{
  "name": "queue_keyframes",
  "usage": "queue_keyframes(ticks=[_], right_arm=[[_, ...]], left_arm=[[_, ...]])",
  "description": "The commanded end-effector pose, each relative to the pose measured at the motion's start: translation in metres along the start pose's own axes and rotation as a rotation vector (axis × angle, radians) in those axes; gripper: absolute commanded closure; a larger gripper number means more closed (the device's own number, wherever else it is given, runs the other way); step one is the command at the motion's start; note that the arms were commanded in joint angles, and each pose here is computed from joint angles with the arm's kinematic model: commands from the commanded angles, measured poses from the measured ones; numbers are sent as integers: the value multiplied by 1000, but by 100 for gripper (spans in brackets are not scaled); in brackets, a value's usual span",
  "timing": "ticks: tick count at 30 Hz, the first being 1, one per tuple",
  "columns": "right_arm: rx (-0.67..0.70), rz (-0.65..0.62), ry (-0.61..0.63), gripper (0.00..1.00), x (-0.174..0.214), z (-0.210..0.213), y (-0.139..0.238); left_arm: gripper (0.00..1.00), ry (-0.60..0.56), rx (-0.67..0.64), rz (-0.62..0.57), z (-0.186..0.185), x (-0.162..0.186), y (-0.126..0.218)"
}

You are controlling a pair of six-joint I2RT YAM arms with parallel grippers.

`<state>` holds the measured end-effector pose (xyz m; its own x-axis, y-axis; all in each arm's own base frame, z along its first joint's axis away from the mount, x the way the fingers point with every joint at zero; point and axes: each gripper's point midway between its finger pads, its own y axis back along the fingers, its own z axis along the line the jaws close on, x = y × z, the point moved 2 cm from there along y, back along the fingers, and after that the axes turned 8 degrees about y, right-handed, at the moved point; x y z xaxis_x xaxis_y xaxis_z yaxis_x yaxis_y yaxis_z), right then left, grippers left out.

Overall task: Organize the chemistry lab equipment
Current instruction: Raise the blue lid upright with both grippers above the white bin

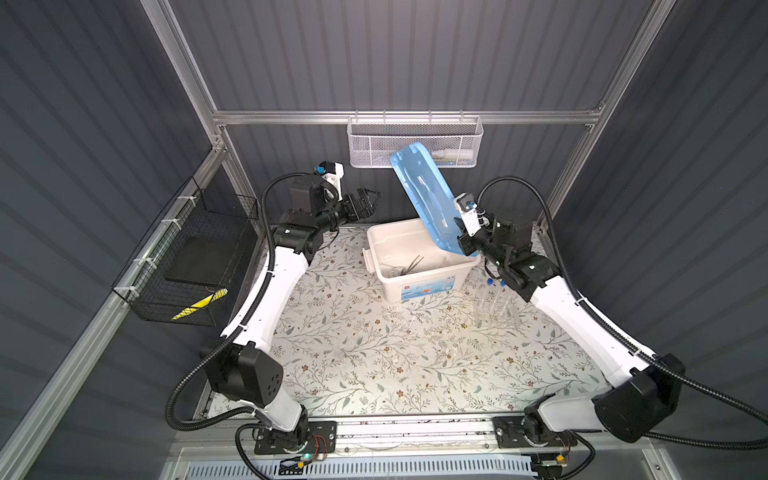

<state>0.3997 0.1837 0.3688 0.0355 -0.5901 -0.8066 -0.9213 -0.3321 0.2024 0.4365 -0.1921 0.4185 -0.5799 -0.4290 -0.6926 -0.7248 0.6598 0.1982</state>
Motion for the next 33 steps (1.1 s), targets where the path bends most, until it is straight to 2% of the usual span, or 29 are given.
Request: queue_keyframes(ticks=[1, 5, 11, 16, 22, 28, 33], right_arm=[[192, -1, 209, 91, -8, -17, 1], [237, 3, 362, 91, -3, 1, -3], [280, -16, 554, 92, -4, 29, -10], [304, -29, 624, 92, -4, 43, -16], [335, -68, 677, 91, -7, 59, -17], [346, -88, 719, 88, -4, 71, -19], [336, -109, 749, 86, 1, 83, -19]], left_arm=[[0, 56, 121, -27, -16, -20, 1], [0, 108, 176, -30, -15, -29, -1], [0, 195, 205, 27, -4, -18, -17], [1, 304, 220, 117, 13, 5, -32], [2, 362, 171, 165, 34, 29, -37], [9, 412, 148, 217, 49, 52, -37], [22, 426, 133, 232, 57, 64, -36]])
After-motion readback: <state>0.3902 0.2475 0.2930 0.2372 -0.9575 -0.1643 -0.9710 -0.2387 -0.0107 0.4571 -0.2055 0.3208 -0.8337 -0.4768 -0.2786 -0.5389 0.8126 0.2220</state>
